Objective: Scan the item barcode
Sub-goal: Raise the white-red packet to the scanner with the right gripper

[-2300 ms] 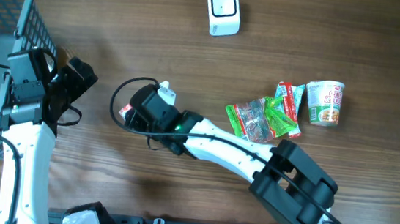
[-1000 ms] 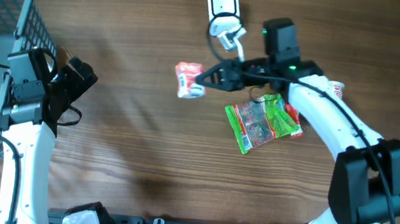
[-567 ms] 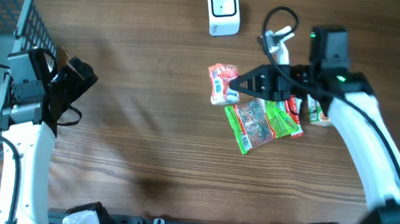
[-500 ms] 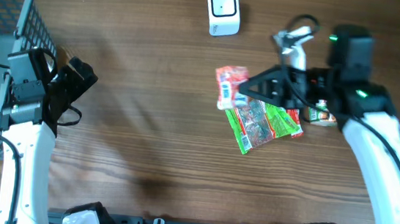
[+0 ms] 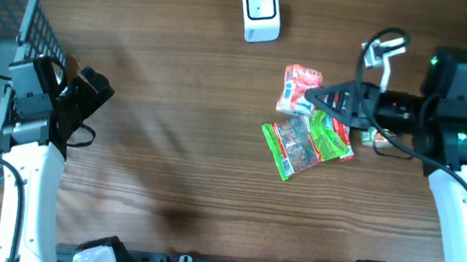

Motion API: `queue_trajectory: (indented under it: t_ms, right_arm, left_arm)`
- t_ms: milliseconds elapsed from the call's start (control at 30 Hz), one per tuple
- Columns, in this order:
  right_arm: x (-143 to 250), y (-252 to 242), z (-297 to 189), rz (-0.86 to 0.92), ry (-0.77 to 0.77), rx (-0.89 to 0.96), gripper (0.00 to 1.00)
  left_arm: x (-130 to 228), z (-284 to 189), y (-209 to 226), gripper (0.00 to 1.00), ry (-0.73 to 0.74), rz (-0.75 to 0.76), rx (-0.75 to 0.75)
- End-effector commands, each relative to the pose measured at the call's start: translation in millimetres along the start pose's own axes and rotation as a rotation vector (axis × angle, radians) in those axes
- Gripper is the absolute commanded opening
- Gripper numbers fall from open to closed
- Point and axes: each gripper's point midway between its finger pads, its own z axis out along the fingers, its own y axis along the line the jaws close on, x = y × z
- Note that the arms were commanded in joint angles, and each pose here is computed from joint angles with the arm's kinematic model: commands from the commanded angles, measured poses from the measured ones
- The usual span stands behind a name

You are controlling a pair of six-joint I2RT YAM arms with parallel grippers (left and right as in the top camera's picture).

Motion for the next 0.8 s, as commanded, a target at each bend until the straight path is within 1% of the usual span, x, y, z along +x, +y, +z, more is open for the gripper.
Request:
queue_trajectory:
  t_ms: [0, 67, 100, 167, 233, 300, 367, 433, 633, 667, 767]
  right_arm:
    - [10.5, -89.9, 6.7, -0.036, -0.006, 0.526, 0.04]
    - [18.9, -112.3, 5.5, -0.035, 0.027, 0.68, 0.04]
    - [16.9, -110.5, 7.4, -0.038, 0.036, 0.684, 0.04]
    - [-4.3, -97.5, -0.6, -0.048, 0.02, 0.715, 0.04]
    - [-37.7, -77.2, -14.0, -0.076, 0.014, 0.773, 0.04]
    - [-72.8, -61.8, -25.5, -0.112, 0.037, 0.881, 0.04]
    - [-99.6, -56.8, -22.9, -0.143, 0.064, 0.986, 0.04]
    - [-120.5, -65.5, 3.7, -0.219, 0.089, 1.069, 0.04]
    - [-145.2, -120.1, 112.2, -0.531, 0.11, 1.265, 0.05]
    - [-149.1, -130.6, 124.0, -0.561, 0.097, 1.3, 0.05]
    - [-154.0, -165.5, 151.5, -0.576, 0.067, 1.347, 0.04]
  left_arm:
    - [-3.5, 0.5, 2.8, 1.0, -0.003, -0.008, -0.009]
    - [-3.6, 0.5, 2.8, 1.0, -0.004, -0.008, -0.009]
    - [-3.5, 0.5, 2.8, 1.0, -0.003, -0.008, -0.009]
    - [-3.5, 0.5, 2.8, 1.0, -0.003, -0.008, -0.009]
    - [-3.6, 0.5, 2.8, 1.0, -0.004, -0.008, -0.009]
    - [-3.6, 0.5, 2.8, 1.0, -0.004, -0.008, -0.009]
    - [-3.5, 0.5, 2.8, 1.0, -0.003, -0.008, -0.009]
    - [-3.6, 0.5, 2.8, 1.0, -0.004, -0.008, -0.009]
    - [-3.6, 0.5, 2.8, 1.0, -0.004, -0.008, -0.009]
    - [-3.5, 0.5, 2.8, 1.0, -0.003, -0.008, -0.009]
    - [-3.6, 0.5, 2.8, 1.0, -0.004, -0.008, -0.009]
